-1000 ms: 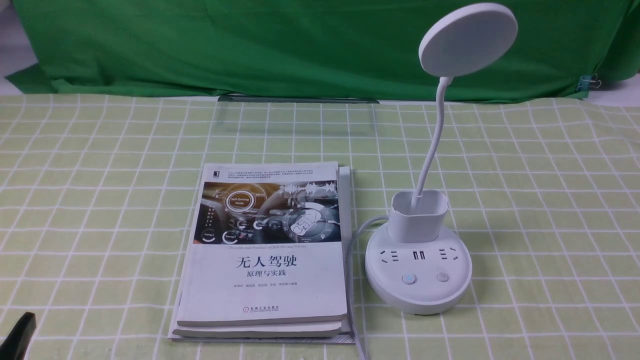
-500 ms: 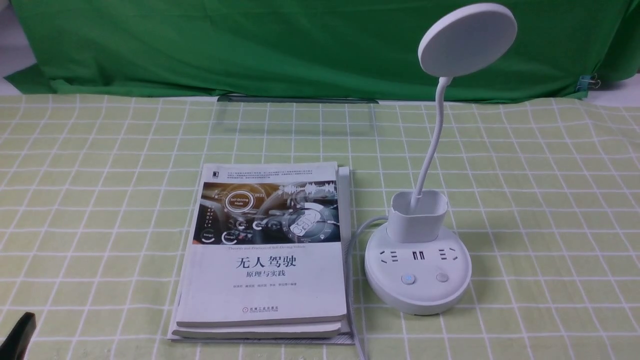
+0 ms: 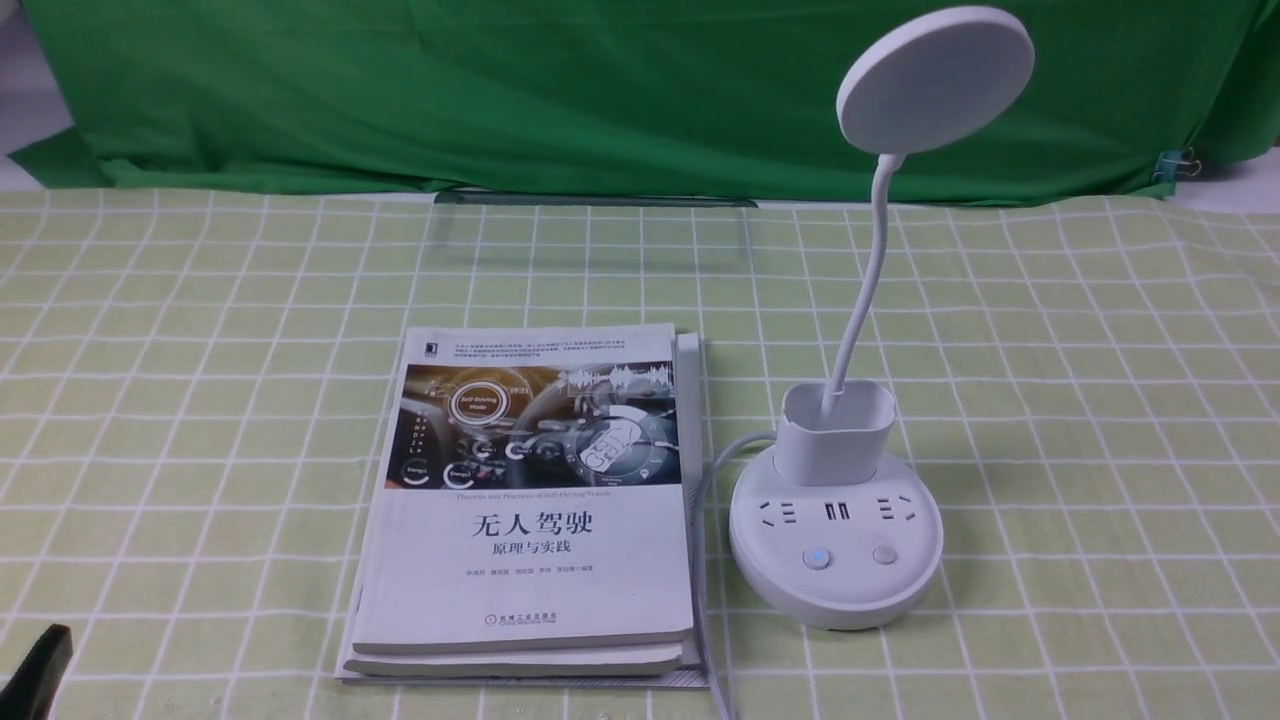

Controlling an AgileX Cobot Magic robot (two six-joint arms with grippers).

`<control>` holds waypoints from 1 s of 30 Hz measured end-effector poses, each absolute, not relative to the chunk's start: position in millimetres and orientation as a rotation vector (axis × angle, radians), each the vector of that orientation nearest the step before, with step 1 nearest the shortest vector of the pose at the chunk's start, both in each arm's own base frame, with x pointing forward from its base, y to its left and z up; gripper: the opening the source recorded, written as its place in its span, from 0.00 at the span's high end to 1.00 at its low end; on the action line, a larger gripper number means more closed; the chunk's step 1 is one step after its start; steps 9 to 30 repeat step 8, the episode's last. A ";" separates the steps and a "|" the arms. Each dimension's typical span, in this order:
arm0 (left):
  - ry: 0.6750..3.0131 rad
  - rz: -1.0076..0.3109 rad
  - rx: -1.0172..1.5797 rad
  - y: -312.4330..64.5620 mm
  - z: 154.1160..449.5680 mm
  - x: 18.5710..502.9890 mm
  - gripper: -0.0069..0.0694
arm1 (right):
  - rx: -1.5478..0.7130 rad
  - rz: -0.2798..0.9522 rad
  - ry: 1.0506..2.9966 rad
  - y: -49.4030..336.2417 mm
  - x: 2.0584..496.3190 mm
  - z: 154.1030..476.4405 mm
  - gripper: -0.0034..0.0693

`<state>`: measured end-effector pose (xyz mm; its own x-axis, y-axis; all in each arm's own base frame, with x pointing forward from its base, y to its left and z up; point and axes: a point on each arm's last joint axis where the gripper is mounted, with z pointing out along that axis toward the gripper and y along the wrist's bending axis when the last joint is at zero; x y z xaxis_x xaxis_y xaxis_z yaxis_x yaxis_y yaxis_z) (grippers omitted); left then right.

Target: Turn off the desk lamp on the green coffee tablecloth by hand.

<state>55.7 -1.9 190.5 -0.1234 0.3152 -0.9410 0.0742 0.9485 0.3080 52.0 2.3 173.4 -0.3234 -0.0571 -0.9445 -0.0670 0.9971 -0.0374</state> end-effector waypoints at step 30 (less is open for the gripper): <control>1.690 0.211 0.297 -1.9 190.5 55.7 0.59 | -0.089 0.010 1.901 2.3 52.0 173.4 0.64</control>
